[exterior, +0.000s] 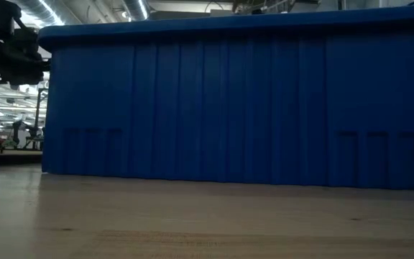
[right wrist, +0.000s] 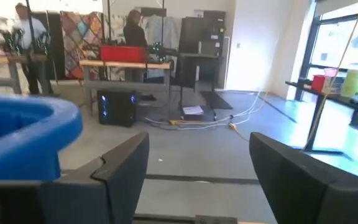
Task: Pick and place slides into bin
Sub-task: Return to Home Position
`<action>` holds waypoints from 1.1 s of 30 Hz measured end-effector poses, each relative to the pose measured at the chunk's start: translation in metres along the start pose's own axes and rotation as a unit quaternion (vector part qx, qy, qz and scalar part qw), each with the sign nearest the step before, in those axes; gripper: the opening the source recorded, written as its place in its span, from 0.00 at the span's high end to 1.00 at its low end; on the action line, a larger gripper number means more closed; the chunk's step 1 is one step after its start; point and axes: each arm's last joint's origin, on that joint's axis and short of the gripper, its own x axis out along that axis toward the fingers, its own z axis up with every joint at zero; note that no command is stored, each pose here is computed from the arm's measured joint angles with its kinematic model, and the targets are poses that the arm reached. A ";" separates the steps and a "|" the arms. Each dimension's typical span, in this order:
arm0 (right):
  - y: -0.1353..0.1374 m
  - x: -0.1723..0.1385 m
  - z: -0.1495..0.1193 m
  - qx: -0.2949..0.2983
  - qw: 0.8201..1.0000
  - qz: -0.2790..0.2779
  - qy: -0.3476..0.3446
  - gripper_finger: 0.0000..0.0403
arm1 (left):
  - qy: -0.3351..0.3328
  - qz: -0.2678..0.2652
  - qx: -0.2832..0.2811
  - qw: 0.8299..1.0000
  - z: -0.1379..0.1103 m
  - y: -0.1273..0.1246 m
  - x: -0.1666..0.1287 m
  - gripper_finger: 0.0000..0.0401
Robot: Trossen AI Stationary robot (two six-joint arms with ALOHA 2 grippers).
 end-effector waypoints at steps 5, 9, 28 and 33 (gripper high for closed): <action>-0.002 0.001 -0.001 -0.042 0.999 -0.013 0.004 0.31 | 0.000 0.000 0.000 1.000 0.000 0.000 0.000 0.28; -0.002 0.001 -0.001 -0.044 0.999 -0.014 0.004 0.31 | 0.000 0.000 0.000 1.000 0.000 0.000 0.000 0.28; -0.002 0.001 -0.001 -0.020 1.000 -0.014 0.005 0.31 | 0.000 0.000 0.000 1.000 0.000 0.000 0.000 0.28; -0.002 0.001 -0.001 -0.020 1.000 -0.014 0.005 0.31 | 0.000 0.000 0.000 1.000 0.000 0.000 0.000 0.28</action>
